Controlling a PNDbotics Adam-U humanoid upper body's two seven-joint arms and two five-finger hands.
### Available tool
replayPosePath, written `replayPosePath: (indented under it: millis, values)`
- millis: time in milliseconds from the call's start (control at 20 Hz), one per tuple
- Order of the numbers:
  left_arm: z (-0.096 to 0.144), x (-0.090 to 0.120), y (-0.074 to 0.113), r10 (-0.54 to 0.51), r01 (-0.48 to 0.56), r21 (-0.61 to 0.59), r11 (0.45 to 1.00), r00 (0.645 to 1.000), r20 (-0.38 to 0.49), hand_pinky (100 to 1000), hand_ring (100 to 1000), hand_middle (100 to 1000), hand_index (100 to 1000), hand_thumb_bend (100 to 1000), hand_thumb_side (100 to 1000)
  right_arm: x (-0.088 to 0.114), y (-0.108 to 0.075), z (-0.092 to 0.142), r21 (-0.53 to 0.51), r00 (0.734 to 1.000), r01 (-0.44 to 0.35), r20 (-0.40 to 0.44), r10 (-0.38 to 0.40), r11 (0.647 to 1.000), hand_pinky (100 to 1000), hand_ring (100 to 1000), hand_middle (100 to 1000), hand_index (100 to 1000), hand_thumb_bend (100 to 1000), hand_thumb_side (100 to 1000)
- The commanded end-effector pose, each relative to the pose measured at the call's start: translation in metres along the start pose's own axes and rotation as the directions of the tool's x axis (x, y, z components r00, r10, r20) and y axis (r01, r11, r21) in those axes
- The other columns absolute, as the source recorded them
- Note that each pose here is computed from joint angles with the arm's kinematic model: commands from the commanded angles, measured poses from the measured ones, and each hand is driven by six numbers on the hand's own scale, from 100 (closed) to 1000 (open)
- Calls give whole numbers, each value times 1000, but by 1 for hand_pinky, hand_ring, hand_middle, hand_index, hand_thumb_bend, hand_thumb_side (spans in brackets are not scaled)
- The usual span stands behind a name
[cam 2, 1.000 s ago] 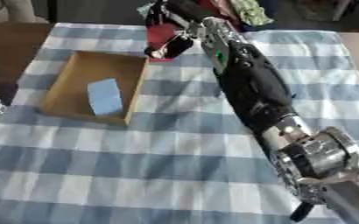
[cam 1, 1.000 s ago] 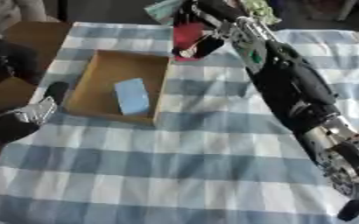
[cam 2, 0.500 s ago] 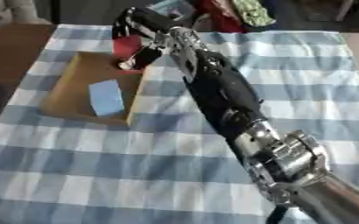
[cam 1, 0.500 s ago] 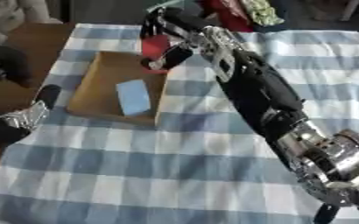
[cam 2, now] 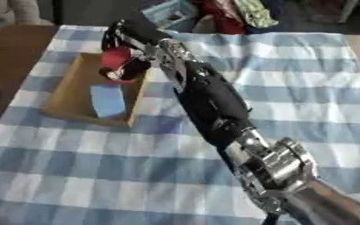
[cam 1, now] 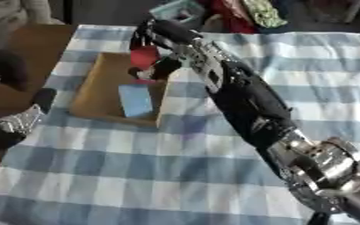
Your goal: Pick up objects on the table and place them in the box.
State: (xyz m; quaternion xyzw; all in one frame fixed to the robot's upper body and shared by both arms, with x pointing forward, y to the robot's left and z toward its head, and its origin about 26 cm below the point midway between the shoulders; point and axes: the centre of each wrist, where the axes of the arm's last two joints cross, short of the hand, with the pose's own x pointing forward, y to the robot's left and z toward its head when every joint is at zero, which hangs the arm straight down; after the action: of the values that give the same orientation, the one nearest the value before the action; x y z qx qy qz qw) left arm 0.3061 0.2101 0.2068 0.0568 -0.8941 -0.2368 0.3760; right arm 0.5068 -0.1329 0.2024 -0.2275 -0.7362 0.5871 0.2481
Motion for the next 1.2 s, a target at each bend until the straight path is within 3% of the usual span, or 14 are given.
replayPosePath:
  millis: [50,150,350,450,850,1200]
  values:
    - [-4,8,4,-8,8,2,1000,999,37,505,549,517,641,453,100,6,-10,-7,-24,999,-25,26,25,999,701,573,601,669,263,397]
    - [-5,8,4,-8,8,1,1000,999,39,505,549,517,641,452,100,7,-9,-7,-25,999,-24,26,25,999,712,614,667,715,299,417]
    - [-5,9,4,-8,8,2,1000,999,40,504,549,516,641,452,100,8,-4,-7,-3,999,-30,28,30,1000,776,751,820,823,520,506]
    - [-5,9,4,-8,8,3,1000,999,40,504,549,516,641,452,100,8,-3,-8,7,999,-34,35,34,999,804,800,859,845,575,526]
    - [-5,9,4,-11,11,4,1000,999,40,504,549,516,641,452,100,10,-10,-9,-1,997,-38,67,38,999,810,805,864,854,564,548]
    - [-4,7,7,-24,23,14,1000,999,29,503,548,515,641,454,100,7,-41,-7,-78,993,-37,107,45,996,781,756,825,847,500,522]
